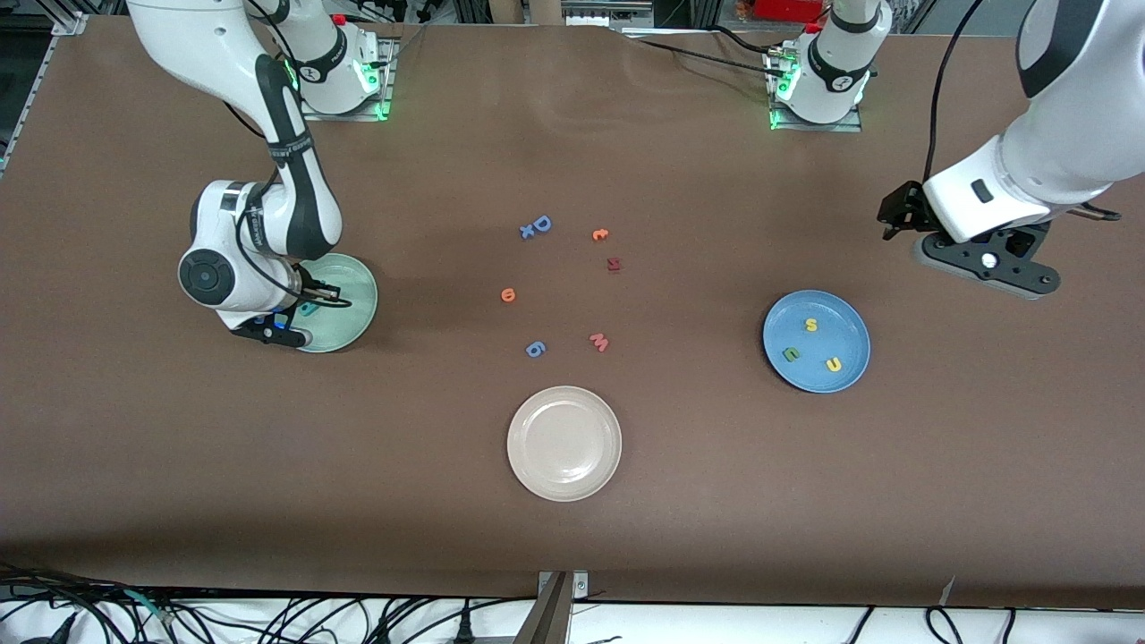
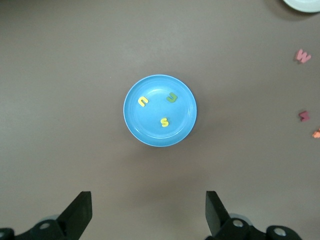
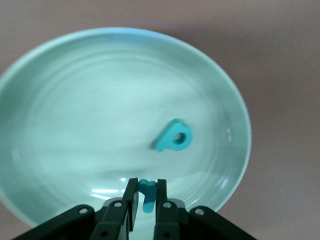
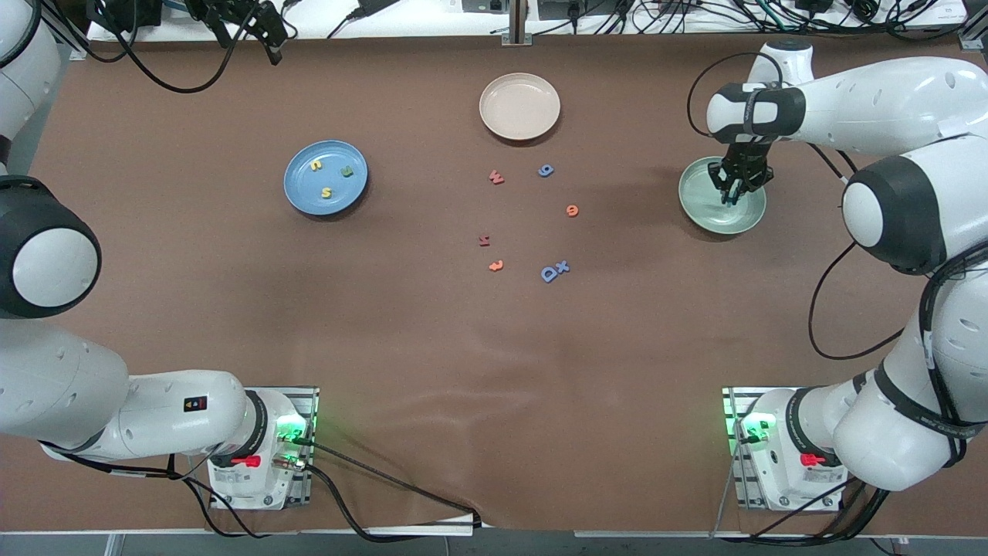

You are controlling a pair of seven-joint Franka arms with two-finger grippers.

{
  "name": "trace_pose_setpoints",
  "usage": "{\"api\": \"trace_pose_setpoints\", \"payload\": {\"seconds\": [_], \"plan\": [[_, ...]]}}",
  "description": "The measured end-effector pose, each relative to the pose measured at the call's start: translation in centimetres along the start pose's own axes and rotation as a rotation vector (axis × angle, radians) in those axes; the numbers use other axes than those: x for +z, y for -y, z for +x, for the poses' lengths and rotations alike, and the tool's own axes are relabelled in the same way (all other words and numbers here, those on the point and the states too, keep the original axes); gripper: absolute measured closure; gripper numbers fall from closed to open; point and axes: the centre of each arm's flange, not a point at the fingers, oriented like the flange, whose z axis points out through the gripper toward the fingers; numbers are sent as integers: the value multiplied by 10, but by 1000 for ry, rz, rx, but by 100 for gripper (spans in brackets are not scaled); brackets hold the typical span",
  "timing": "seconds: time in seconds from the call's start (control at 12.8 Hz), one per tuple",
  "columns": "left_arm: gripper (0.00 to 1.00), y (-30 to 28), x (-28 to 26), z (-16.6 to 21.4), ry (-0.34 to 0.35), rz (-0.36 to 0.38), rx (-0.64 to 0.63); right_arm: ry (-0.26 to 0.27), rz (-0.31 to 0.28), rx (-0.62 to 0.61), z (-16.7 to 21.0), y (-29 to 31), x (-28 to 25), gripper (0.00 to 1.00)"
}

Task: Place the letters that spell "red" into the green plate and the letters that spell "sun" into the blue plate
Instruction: 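Return the left gripper to rest while the right gripper moves toward the orange e, then grasp the orange e with the right gripper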

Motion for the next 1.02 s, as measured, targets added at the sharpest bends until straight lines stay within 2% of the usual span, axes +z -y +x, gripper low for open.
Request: {"api": "trace_pose_setpoints", "payload": {"seconds": [0.08, 0.47, 0.55, 0.78, 1.02], "plan": [[0, 6, -4, -1, -29, -22, -29, 2, -2, 0, 0, 0, 2, 78], [0, 9, -10, -13, -119, -17, -155, -8, 30, 16, 2, 14, -30, 19], [0, 7, -7, -18, -122, -16, -177, 0, 58, 40, -2, 29, -48, 14], [0, 5, -5, -31, -118, -15, -249, -18, 135, 107, -31, 106, -89, 14], [0, 4, -4, -36, -104, -16, -261, -79, 186, 140, -56, 177, -95, 14]]}}
